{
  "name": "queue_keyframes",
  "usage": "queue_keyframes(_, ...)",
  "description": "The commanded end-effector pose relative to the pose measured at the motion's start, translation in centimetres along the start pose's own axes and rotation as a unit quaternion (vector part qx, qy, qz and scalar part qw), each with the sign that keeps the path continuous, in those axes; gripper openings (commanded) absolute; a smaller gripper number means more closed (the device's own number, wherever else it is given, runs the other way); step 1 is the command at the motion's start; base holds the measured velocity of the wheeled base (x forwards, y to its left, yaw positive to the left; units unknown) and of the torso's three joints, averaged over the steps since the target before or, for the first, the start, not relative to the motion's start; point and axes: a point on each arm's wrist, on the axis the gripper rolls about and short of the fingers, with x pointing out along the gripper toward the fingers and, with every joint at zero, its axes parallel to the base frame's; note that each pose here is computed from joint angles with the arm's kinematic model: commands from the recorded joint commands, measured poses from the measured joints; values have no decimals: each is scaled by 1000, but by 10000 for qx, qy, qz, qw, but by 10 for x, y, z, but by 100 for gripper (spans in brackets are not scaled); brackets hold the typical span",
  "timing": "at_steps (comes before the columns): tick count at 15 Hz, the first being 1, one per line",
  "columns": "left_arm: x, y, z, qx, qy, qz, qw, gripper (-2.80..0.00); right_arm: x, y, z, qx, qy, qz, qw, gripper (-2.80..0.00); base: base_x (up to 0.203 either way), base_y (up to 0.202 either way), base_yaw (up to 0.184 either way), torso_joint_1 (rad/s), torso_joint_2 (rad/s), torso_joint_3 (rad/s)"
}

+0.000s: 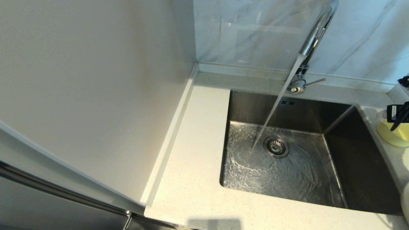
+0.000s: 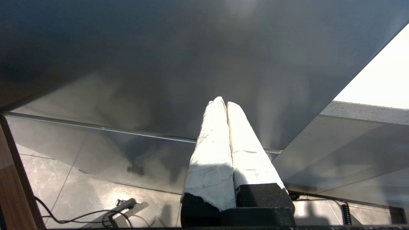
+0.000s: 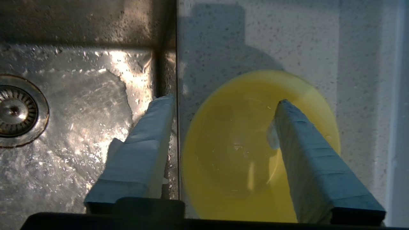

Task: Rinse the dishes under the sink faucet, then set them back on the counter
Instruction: Place the bowl on the table, then pick up the chopsticks

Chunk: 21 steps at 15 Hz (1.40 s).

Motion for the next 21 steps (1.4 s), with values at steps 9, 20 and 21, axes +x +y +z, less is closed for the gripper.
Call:
queue_keyframes(9,0,0,0,0,2,0,10000,-280,-177,0,-17,1466,911,1223,9774,0,0,0,0,0,0,0)
queue_keyframes(20,0,0,0,0,2,-5,10000,-280,-200,-7,-131,530,2429,743,9658,0,0,0,0,0,0,0)
queue_keyframes(21,0,0,0,0,2,0,10000,-280,-202,-7,-135,426,2446,677,9663,0,0,0,0,0,0,0)
